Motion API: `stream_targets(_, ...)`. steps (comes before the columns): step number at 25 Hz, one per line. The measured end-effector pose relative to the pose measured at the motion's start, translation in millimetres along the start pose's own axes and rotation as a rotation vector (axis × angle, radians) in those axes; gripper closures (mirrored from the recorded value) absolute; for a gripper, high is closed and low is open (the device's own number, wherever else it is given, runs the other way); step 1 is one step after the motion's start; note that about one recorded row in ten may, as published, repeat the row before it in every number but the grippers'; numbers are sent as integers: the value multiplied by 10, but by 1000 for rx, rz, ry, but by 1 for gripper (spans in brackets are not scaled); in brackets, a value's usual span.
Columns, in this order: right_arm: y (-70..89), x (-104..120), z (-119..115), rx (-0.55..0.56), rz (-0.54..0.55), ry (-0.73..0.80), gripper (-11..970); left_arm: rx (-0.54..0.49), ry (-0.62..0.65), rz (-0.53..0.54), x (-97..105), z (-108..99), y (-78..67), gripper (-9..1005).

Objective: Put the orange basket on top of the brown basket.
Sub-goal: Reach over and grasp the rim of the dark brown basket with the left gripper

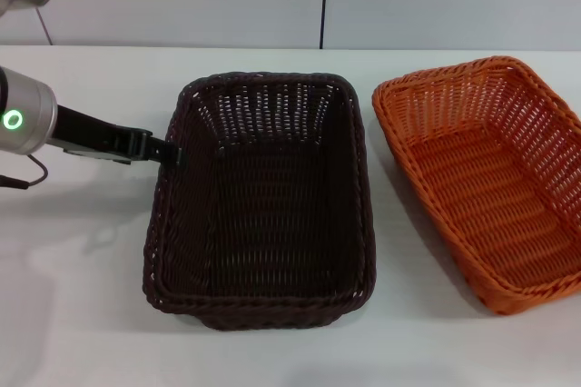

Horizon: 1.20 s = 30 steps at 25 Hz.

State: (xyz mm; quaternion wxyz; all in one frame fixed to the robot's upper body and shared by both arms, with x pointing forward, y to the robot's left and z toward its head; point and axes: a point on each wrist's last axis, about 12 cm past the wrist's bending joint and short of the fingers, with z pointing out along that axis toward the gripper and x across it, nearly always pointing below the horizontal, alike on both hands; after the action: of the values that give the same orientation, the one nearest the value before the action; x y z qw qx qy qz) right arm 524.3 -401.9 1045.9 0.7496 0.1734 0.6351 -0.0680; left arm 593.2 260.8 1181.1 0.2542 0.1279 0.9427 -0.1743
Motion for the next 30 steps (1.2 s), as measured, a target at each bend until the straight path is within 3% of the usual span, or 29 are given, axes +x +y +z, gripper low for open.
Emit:
stream_targets(10, -9, 1, 29, 13, 3, 10, 347, 12, 42, -16, 57, 215, 27, 216)
stream_targets(19, -2, -12, 55, 18, 7, 5, 347, 7, 47, -22, 53, 243, 43, 226)
stream_targets(25, -6, -6, 64, 23, 8, 13, 347, 7, 46, -24, 59, 240, 50, 353)
stream_targets(30, -15, -2, 73, 26, 7, 21, 347, 10, 51, -4, 52, 235, 37, 564)
